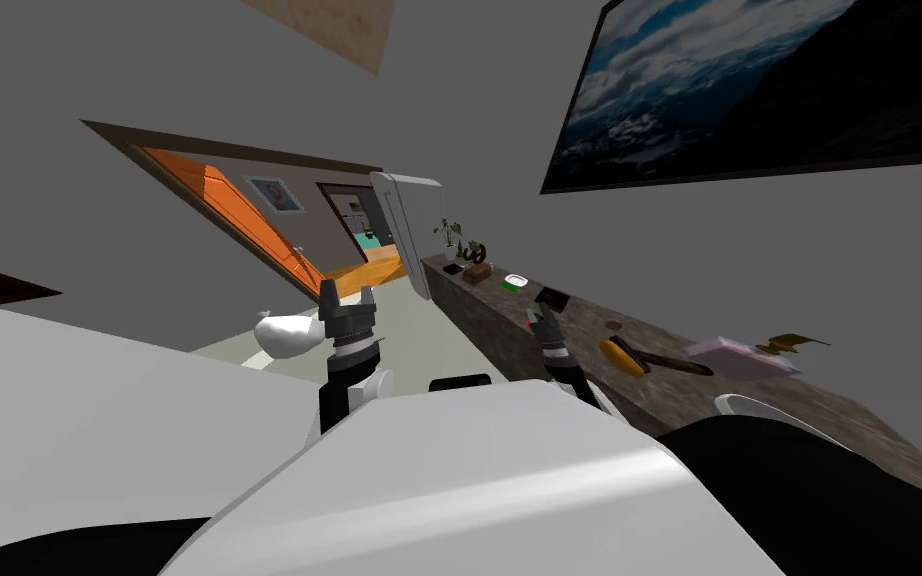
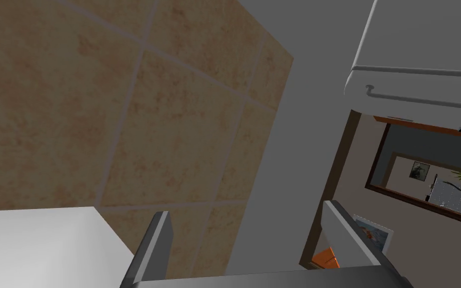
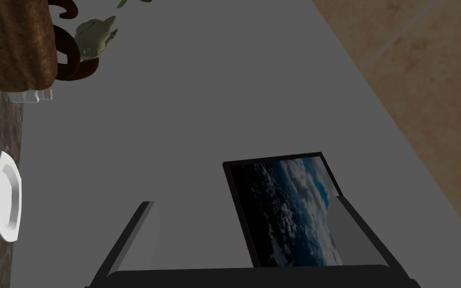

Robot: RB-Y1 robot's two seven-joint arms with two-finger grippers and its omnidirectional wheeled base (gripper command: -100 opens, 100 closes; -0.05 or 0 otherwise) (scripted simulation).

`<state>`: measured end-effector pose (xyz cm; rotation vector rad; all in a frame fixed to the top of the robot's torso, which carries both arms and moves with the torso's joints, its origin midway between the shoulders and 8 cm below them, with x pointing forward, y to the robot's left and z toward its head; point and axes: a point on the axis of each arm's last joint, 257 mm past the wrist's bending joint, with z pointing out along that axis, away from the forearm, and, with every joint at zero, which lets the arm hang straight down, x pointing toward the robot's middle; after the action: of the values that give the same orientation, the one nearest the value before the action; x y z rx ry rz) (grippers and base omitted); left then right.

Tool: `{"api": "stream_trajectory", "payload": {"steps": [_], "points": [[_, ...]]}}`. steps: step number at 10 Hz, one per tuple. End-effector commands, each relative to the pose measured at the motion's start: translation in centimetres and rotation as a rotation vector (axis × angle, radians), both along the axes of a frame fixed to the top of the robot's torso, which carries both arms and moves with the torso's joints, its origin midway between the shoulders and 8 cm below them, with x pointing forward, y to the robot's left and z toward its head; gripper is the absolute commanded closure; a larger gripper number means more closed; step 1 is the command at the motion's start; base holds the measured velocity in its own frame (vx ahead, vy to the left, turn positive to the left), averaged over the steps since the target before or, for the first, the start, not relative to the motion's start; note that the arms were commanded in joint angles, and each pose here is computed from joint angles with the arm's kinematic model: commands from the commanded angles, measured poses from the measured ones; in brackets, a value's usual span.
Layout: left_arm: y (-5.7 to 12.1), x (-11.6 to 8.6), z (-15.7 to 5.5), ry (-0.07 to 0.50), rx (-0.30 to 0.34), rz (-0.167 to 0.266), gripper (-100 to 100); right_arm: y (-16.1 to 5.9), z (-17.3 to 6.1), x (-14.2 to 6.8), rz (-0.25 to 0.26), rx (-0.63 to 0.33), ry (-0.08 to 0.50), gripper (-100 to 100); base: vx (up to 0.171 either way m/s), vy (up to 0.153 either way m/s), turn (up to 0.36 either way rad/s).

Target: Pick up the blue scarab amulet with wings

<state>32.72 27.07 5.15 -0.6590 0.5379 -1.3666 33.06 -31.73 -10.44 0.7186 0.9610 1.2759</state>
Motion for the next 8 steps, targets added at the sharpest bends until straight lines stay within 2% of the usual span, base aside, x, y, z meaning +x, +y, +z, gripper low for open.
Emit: {"api": "stream_trajectory", "payload": {"steps": [1,4,5,6,7,8], "points": [[0.0,0.0,0.0,0.0,0.0,0.0,0,-0.5,-1.3,0.0,0.011,-0.042,0.032,-100,0.069,0.115,0.086],[0.0,0.0,0.0,0.0,0.0,0.0,0,-1.6,-4.6,-0.9,0.032,-0.133,0.117,-100,0.053,0.088,0.148],[0.0,0.0,0.0,0.0,0.0,0.0,0,-1.7,-4.9,-0.9,0.039,-0.147,0.127,-100,0.033,0.073,0.093],[0.0,0.0,0.0,0.0,0.0,0.0,0,-2.2,-6.4,-1.5,0.05,-0.188,0.166,-100,0.046,0.083,0.155],[0.0,0.0,0.0,0.0,0.0,0.0,0,-2.4,-6.7,-1.5,0.057,-0.203,0.177,-100,0.039,0.074,0.102],[0.0,0.0,0.0,0.0,0.0,0.0,0,-3.1,-8.6,-2.2,0.066,-0.243,0.224,-100,0.037,0.08,0.172]]}}
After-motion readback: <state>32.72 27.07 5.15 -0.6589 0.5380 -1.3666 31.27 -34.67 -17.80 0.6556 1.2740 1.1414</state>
